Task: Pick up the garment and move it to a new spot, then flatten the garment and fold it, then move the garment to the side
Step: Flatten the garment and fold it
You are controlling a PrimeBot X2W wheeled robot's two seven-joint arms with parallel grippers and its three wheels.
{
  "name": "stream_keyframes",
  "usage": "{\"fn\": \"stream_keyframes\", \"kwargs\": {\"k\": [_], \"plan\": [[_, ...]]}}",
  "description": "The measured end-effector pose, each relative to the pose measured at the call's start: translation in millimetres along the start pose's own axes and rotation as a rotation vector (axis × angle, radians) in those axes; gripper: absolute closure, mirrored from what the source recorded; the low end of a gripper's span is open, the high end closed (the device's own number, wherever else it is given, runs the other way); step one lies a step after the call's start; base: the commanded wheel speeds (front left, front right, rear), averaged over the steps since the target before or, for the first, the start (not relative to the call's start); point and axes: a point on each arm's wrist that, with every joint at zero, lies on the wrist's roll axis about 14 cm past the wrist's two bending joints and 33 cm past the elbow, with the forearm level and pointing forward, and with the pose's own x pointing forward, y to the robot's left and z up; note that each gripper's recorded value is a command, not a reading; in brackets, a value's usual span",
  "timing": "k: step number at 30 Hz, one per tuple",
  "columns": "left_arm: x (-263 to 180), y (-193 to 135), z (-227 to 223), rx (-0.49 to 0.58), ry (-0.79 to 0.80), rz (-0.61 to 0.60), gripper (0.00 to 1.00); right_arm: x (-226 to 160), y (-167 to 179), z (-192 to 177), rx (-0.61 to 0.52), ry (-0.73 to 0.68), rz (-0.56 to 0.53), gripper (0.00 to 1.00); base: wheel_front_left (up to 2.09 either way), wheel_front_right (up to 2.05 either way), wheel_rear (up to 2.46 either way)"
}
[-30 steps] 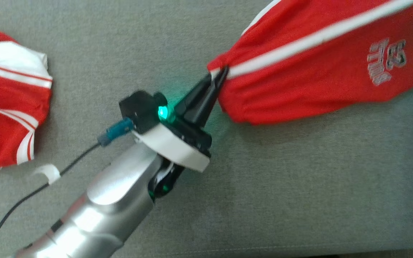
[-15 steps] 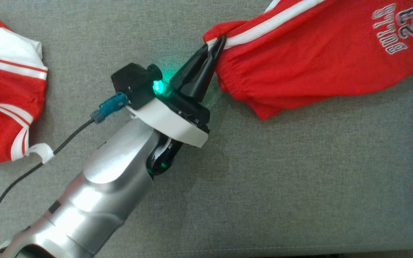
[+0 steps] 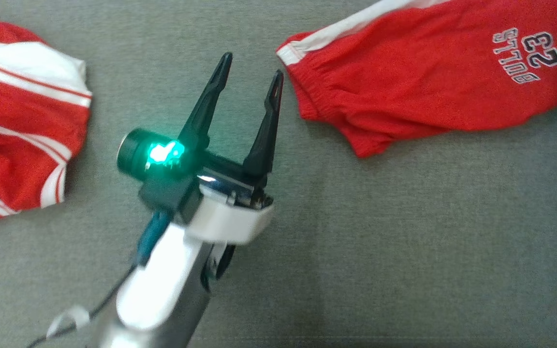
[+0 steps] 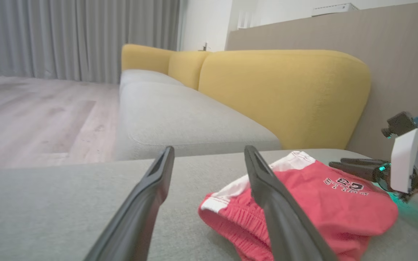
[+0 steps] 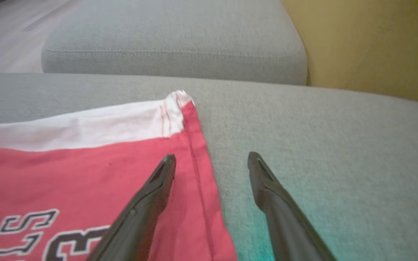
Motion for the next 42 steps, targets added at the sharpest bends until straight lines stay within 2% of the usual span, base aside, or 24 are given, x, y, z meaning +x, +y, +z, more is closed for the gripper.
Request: {"fn": "stream_keyframes", "kwargs": {"k": [7,8,11,15,19,28,31,36,42], "plan": [[-33.3,10.0,44.5,0.124,-0.12,0.118,0.0,5.7,-3.9,-23.2,0.073,0.121,-0.012,0.0,0.0,0.0,0.0],[-37.3,11.8,48.2,0.13,-0.128,0.132,0.0,7.9,0.6,-25.4,0.094,0.138,-0.004,0.04,0.0,0.0,0.0],[-46.1,15.6,55.6,0.143,-0.141,0.158,0.0,12.5,12.5,-25.5,0.128,0.175,0.03,1.0,0.0,0.0,0.0],[-47.7,15.9,63.2,0.155,-0.161,0.163,0.0,10.4,20.0,-22.1,0.103,0.179,0.059,1.0,0.0,0.0,0.0],[-44.0,5.3,67.0,0.149,-0.179,0.13,0.0,-9.1,-7.8,-24.4,0.05,0.167,-0.008,1.0,0.0,0.0,0.0],[-39.2,-23.9,77.4,0.132,-0.218,0.038,0.0,-78.3,-98.9,-6.5,0.04,0.087,-0.236,1.0,0.0,0.0,0.0],[-41.0,-34.5,76.9,0.129,-0.214,0.01,0.0,-96.3,-111.7,3.8,0.052,0.038,-0.272,1.0,0.0,0.0,0.0],[-44.4,-45.0,80.6,0.127,-0.219,-0.018,0.0,-105.0,-99.7,34.8,0.104,-0.089,-0.246,1.0,0.0,0.0,0.0],[-51.4,-46.7,84.1,0.134,-0.22,-0.018,0.0,-96.3,-39.0,86.9,0.151,-0.241,-0.067,1.0,0.0,0.0,0.0]]}}
